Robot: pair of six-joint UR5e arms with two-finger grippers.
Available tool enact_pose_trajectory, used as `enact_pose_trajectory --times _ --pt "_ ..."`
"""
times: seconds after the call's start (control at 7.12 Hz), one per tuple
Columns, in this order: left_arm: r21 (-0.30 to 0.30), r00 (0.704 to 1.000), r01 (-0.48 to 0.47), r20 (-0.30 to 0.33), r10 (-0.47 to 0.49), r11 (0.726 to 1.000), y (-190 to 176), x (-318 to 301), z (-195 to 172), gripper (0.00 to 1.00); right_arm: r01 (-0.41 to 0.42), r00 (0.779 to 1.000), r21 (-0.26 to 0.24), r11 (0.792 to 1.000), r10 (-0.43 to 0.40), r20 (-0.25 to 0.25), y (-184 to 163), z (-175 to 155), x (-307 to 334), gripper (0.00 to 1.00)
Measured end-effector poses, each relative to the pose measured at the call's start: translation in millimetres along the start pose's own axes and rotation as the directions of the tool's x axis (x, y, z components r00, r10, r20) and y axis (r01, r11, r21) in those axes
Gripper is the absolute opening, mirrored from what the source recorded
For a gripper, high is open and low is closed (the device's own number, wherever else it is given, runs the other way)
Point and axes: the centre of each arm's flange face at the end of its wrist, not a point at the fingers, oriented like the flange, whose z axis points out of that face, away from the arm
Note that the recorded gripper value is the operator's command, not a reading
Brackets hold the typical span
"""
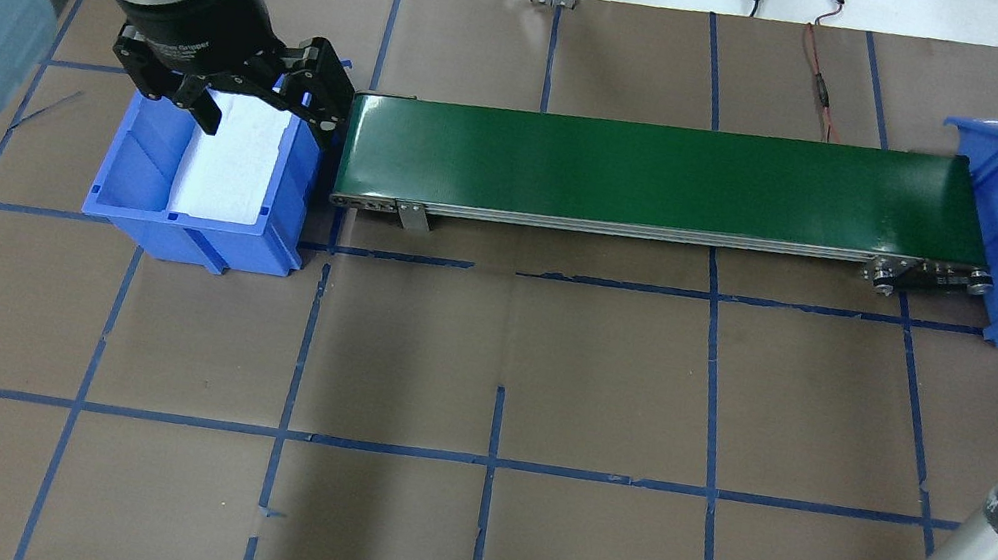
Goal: Transport two buttons from left to right
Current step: 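Carry the red button into the far blue bin and release it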
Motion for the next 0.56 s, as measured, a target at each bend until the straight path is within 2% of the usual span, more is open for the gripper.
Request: enact_pose_trajectory --times 0.42,0.56 --pt "0.001 1.000 0.001 -0.001 -0.001 1.000 0.7 -0.3 -1.0 1.00 -0.004 1.000 -0.024 1.000 0.004 0.014 -3.2 25.5 5.6 0.16" --pt "0.001 1.000 0.001 -0.001 -0.001 1.000 1.3 -0.4 -1.0 1.00 -0.007 1.000 -0.026 1.000 0.007 0.016 -4.6 33.4 8.2 0.24"
